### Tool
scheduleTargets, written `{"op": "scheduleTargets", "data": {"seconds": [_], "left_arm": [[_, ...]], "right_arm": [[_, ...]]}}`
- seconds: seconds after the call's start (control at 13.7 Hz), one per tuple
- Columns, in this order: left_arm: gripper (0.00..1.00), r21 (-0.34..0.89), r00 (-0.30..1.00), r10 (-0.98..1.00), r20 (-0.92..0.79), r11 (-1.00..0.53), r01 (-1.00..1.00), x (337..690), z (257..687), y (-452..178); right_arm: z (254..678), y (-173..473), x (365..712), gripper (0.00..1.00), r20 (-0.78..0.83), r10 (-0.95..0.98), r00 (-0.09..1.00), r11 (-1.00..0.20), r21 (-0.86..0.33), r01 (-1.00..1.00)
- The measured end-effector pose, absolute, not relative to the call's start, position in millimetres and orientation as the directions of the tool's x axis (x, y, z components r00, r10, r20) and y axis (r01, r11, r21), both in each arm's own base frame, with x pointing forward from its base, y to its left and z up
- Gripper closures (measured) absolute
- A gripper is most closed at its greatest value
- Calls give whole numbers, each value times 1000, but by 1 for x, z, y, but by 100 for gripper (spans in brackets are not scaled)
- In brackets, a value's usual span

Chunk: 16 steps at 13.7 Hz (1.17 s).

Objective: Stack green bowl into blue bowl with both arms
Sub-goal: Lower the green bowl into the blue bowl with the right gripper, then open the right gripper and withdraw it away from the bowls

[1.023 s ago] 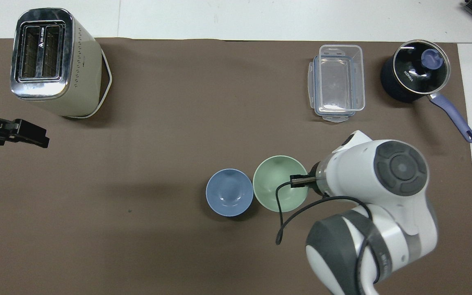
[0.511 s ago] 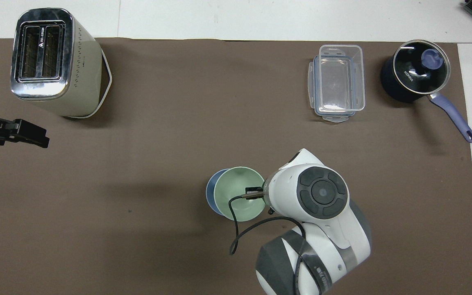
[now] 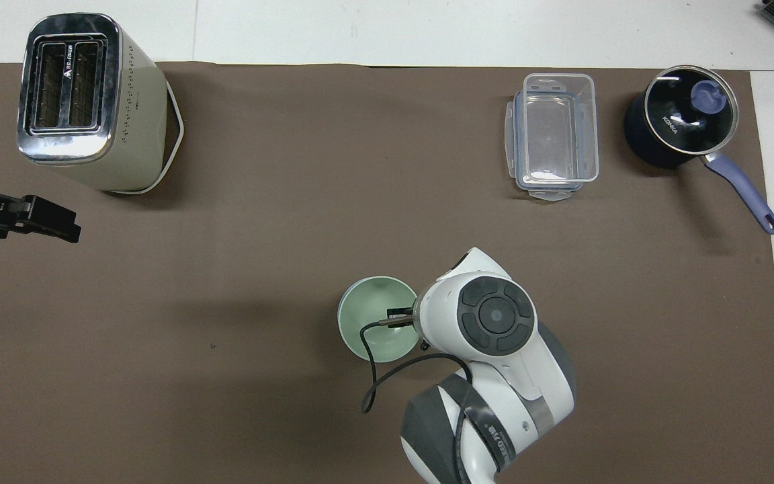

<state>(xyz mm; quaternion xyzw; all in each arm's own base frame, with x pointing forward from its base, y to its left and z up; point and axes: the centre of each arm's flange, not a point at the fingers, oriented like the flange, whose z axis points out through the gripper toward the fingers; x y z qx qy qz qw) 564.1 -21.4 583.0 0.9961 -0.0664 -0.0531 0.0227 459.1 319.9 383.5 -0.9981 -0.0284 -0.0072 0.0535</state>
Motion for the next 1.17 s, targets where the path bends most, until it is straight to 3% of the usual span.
{"op": "scheduleTargets", "data": {"seconds": [1.17], "left_arm": [[0, 52, 986, -135, -103, -990, -130, 564, 583, -21]], "right_arm": [[349, 323, 467, 96, 27, 47, 999, -992, -115, 50]]}}
